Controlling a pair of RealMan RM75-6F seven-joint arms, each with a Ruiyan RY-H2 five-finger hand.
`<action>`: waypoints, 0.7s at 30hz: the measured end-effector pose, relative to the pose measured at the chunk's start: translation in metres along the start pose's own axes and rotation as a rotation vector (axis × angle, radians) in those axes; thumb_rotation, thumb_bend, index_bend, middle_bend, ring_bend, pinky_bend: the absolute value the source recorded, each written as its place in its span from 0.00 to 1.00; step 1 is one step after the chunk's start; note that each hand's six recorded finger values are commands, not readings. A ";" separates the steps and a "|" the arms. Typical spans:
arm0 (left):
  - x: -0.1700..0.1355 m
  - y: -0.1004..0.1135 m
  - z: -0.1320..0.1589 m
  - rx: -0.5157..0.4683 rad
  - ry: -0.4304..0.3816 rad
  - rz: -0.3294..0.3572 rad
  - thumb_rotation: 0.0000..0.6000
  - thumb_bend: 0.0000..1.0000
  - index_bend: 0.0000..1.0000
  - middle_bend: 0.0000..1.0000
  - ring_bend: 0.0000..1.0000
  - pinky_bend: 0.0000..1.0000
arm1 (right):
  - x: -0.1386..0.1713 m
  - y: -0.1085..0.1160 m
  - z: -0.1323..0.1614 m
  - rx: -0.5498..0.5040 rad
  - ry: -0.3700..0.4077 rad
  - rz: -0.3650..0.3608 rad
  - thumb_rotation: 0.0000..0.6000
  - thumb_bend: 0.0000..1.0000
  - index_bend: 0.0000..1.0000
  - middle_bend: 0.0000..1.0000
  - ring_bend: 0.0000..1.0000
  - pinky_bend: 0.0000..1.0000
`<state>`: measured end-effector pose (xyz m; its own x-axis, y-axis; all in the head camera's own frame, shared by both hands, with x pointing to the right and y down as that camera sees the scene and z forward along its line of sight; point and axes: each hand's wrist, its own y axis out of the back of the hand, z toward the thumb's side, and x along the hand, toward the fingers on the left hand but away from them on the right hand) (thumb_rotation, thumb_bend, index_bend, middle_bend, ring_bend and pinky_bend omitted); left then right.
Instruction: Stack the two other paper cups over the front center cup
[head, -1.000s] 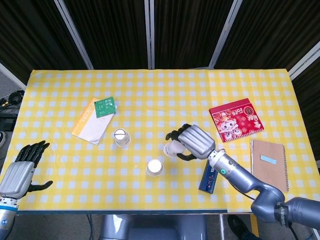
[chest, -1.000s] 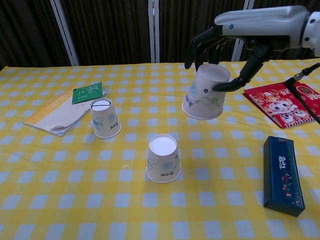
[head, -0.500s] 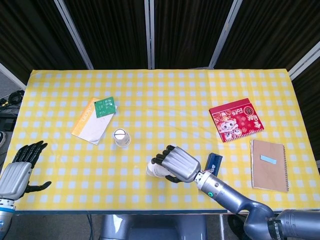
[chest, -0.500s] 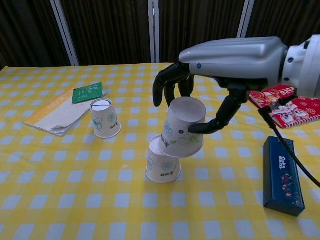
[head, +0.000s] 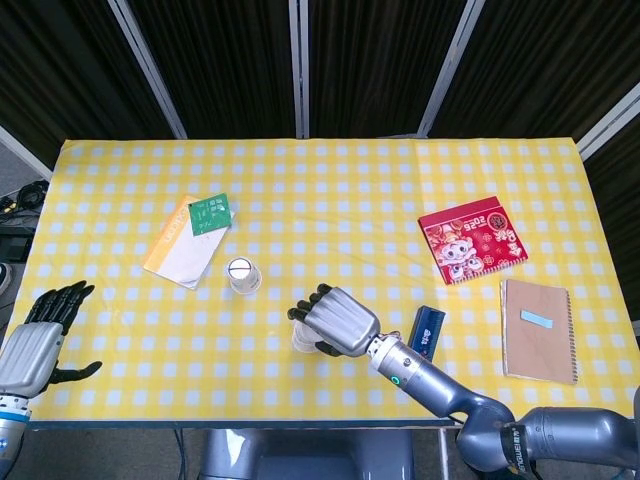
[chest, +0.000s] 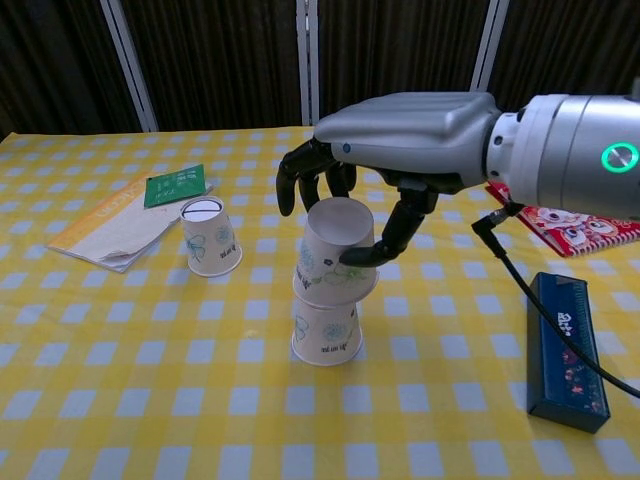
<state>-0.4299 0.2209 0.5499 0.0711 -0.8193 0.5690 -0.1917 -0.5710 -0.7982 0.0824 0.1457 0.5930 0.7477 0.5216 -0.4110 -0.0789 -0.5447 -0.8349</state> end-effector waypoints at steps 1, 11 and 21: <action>0.000 0.000 0.000 0.000 0.001 0.001 1.00 0.00 0.00 0.00 0.00 0.00 | -0.002 0.000 0.000 0.004 -0.002 0.000 1.00 0.27 0.34 0.46 0.44 0.35; 0.000 0.001 -0.001 -0.002 0.002 -0.001 1.00 0.00 0.00 0.00 0.00 0.00 | -0.003 0.003 0.007 0.010 0.011 0.022 1.00 0.27 0.34 0.45 0.44 0.35; 0.000 0.000 0.000 -0.001 -0.001 -0.003 1.00 0.00 0.00 0.00 0.00 0.00 | -0.003 0.006 0.007 0.010 0.004 0.021 1.00 0.27 0.34 0.45 0.44 0.35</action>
<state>-0.4298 0.2212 0.5499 0.0728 -0.8176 0.5712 -0.1927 -0.5734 -0.7963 0.0751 0.1453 0.5866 0.7486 0.5076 -0.4265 -0.1008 -0.5486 -0.8300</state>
